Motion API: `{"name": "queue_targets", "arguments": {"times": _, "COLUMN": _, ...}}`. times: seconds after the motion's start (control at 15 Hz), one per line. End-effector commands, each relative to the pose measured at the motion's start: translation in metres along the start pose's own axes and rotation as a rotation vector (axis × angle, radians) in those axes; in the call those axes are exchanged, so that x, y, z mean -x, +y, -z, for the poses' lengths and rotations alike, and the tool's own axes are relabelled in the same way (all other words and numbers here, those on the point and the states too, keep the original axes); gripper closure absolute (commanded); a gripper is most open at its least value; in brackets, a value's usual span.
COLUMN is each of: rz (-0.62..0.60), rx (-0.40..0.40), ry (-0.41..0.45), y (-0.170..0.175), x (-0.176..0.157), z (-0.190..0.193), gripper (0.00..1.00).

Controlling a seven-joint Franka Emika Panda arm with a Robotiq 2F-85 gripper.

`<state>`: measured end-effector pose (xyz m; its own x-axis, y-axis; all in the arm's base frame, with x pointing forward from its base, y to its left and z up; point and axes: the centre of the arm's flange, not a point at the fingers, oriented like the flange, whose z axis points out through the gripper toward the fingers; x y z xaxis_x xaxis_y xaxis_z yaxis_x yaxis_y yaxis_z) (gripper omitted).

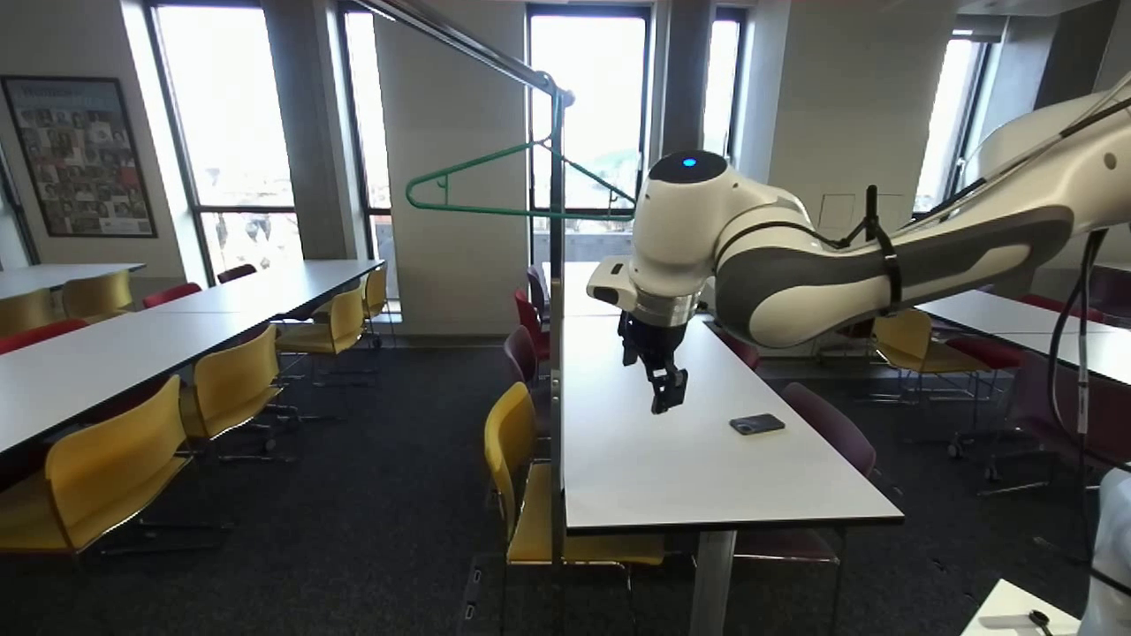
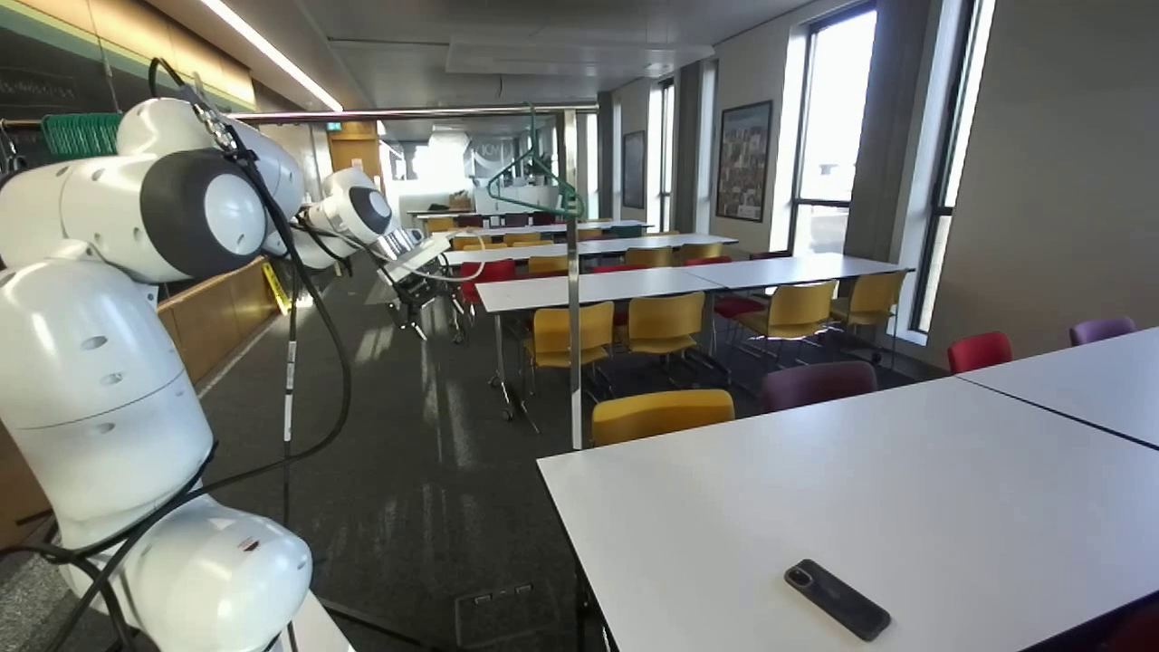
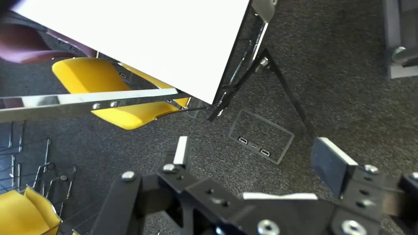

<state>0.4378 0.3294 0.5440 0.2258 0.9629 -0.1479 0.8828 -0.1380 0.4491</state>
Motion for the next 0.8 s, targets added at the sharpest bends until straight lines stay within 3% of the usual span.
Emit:
{"name": "queue_targets", "arguments": {"times": 0.0, "rz": 0.157, "rx": 0.12, "ry": -0.034, "y": 0.038, "x": -0.019, "z": 0.01, "gripper": 0.0}}
{"name": "queue_targets", "arguments": {"times": 0.73, "rz": 0.624, "rx": 0.451, "ry": -0.155, "y": 0.079, "x": -0.046, "z": 0.0, "gripper": 0.0}}
